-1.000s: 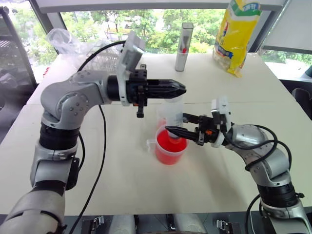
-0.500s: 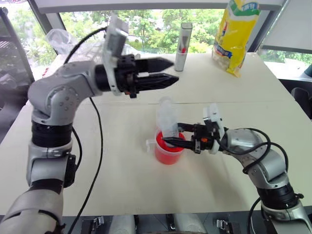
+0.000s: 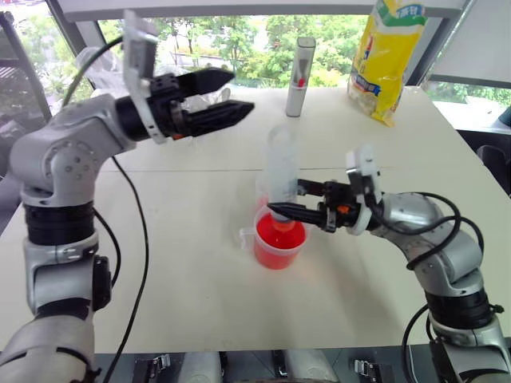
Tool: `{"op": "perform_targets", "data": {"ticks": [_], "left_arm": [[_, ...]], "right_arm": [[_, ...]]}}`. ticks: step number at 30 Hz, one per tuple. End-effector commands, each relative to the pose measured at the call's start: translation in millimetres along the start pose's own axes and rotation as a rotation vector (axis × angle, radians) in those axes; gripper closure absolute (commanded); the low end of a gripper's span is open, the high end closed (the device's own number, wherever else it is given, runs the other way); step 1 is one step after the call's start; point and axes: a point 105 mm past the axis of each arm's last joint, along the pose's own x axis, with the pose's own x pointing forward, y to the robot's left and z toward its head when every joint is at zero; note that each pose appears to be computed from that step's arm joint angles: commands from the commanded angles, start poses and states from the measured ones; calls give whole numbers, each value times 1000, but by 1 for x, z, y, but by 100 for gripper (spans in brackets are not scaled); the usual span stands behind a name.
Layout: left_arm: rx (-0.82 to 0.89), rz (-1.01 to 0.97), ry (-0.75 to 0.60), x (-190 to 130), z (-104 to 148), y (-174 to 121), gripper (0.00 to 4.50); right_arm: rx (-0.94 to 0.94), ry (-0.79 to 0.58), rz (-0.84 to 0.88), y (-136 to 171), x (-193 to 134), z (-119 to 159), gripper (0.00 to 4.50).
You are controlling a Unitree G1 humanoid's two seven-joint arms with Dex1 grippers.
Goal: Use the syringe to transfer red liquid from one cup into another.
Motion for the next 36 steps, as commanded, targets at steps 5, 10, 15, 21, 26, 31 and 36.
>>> {"op": "perform_targets", "data": {"ticks": [5, 10, 15, 21, 26, 31, 36], "left_arm": [[64, 113, -25, -22, 9, 11, 3], [60, 114, -31, -19, 7, 11, 3], [64, 94, -30, -13, 4, 7, 3], [77, 69, -42, -5, 7, 3, 3], [103, 19, -75, 22, 14, -1, 3], [84, 12, -112, 48, 18, 4, 3], [53, -3, -65, 64, 2, 3, 3]], "right_arm": [[-71, -121, 11, -6, -4, 56, 311], [-65, -189, -3, -36, 1, 82, 311], [-46, -171, -17, -67, 18, 61, 311], [-12, -114, -41, -87, 31, 15, 311], [-16, -101, -73, -96, 38, -4, 311], [-27, -97, -73, -97, 38, -8, 311], [-31, -94, -86, -97, 35, -9, 311]]}}
